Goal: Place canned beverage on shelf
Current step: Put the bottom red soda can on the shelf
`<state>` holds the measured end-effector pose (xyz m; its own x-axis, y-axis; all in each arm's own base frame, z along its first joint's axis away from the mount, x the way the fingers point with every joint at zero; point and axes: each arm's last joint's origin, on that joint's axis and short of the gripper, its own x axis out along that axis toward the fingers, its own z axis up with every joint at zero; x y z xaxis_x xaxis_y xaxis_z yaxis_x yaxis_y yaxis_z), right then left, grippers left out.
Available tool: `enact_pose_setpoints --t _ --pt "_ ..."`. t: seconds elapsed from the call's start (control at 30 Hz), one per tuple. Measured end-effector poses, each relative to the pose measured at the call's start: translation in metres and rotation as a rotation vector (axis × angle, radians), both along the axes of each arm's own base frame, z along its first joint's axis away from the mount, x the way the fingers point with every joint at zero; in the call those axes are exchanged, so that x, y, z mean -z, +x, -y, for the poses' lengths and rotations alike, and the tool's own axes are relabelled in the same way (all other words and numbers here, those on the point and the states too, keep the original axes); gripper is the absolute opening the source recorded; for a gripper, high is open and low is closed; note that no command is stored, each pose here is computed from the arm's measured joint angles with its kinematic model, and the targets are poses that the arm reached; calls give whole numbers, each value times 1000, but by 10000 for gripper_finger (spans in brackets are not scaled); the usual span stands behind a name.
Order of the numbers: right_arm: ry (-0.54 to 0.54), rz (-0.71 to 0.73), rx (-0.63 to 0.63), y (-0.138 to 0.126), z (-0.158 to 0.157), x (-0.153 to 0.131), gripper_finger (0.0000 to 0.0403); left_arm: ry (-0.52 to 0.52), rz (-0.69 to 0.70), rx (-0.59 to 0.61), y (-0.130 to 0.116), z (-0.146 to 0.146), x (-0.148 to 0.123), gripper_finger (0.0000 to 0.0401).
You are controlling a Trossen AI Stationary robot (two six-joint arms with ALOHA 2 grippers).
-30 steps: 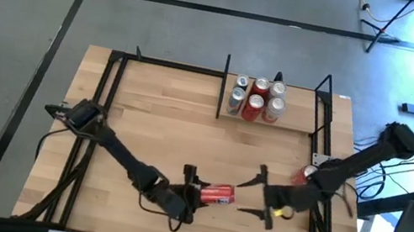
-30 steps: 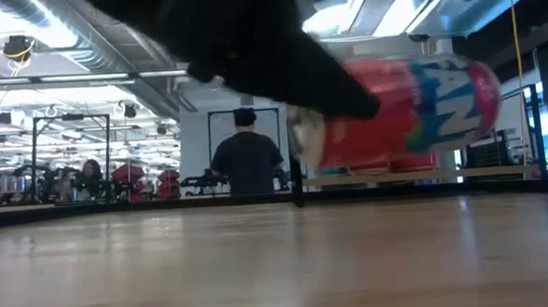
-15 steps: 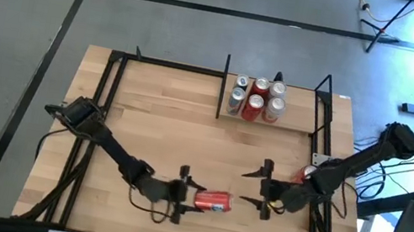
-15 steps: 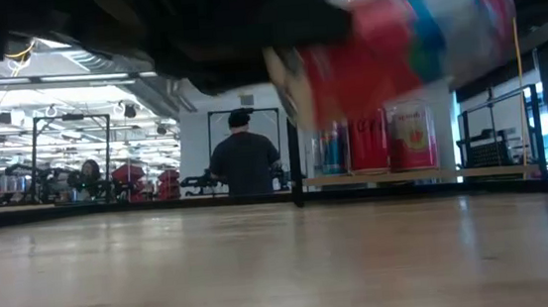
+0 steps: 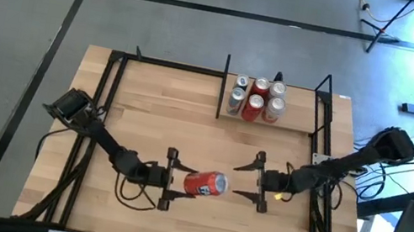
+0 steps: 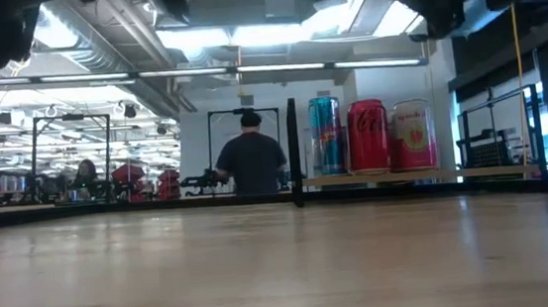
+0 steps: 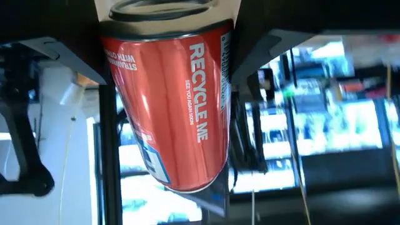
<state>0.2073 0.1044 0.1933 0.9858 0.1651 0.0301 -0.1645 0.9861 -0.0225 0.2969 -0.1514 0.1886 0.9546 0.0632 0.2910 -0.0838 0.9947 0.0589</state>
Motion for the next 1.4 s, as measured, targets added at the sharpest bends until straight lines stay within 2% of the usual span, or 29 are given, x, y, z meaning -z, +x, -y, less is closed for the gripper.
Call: enact_pose_setpoints --t 0.1,0.27,0.57,0.87,1.03,1.17,1.33,1.4 --pt "5 91 -22 9 0 -7 308 22 39 -11 5 -1 -8 251" --pt "-49 136 -83 29 -10 -17 308 36 42 -12 11 -4 -11 250" --pt "-88 189 -57 64 -25 -35 309 40 49 0 12 -5 -12 250" --pt "-88 238 -29 84 -33 -50 357 43 24 -17 13 -6 -10 250" --pt "-98 219 -32 89 -36 -55 365 43 15 -26 13 -6 -9 250" --pt "-98 219 -31 89 -36 -55 341 43 15 -24 13 -5 -9 250" --pt "-101 219 -25 89 -36 -55 273 51 17 -11 11 -2 -9 267" --pt "-111 210 3 89 -35 -55 272 53 16 -7 11 -1 -9 282"
